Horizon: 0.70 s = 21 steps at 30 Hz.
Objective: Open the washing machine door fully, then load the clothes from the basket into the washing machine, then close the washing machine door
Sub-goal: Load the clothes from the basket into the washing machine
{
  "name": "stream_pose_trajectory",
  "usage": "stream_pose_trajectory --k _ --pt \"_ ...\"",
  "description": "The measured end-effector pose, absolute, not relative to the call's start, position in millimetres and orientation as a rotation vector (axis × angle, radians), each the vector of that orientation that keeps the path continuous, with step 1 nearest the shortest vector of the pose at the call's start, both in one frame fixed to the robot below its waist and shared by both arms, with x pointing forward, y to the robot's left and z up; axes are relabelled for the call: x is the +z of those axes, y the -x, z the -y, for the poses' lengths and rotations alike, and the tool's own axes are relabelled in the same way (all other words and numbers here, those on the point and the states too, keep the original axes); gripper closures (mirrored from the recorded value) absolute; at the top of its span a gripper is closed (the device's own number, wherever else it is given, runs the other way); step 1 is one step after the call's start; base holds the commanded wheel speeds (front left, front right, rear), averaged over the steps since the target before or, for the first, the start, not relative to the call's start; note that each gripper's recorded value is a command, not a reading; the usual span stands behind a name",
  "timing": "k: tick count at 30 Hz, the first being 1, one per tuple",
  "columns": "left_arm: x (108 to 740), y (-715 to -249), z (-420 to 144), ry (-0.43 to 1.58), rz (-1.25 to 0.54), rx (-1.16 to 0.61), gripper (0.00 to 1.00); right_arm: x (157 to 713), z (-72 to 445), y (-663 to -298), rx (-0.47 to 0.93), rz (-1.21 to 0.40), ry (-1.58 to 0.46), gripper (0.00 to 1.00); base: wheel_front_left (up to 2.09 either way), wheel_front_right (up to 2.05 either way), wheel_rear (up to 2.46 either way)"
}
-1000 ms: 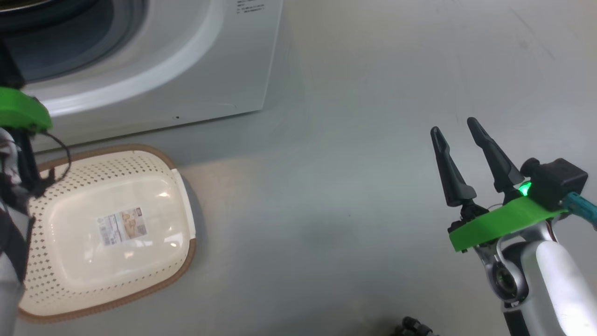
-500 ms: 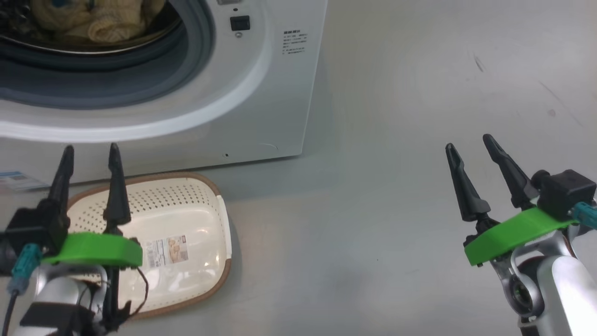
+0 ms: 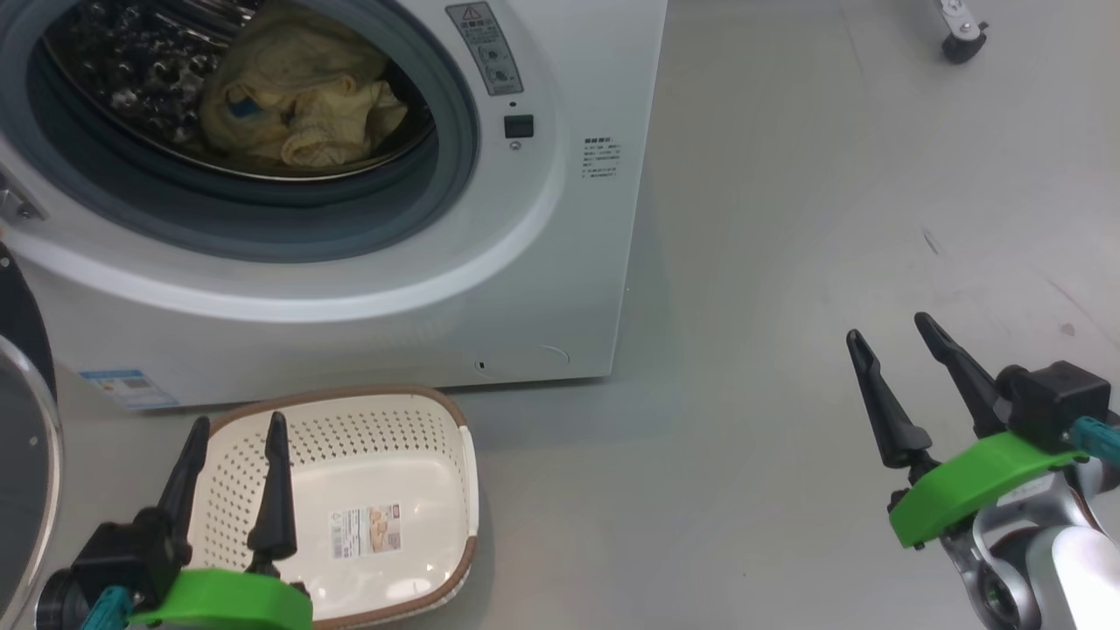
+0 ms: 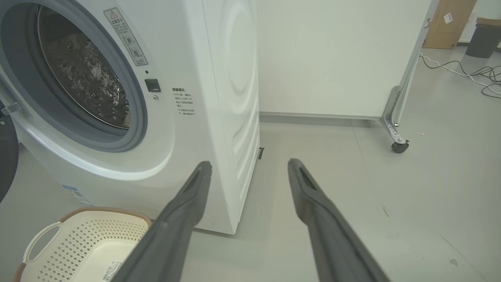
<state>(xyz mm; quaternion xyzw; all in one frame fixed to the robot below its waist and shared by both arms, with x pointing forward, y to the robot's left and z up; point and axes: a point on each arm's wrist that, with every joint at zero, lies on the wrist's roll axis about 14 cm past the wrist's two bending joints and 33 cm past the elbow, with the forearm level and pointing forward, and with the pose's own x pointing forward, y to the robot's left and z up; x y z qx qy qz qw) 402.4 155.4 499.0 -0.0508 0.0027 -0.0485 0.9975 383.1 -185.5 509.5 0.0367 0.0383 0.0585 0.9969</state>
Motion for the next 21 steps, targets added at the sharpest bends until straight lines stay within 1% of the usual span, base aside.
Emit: stream_pose_trajectory --k 8,21 --pt "503.6 -370.7 -163.5 0.103 0.002 -0.076 0.0 518.5 188.1 -363.7 0.111 -0.067 -0.07 0.0 0.0 0.0 0.0" --pt "507.0 -366.5 -162.5 0.103 0.01 -0.081 0.0 518.8 189.1 -357.8 0.106 -0.078 -0.07 0.0 0.0 0.0 0.0"
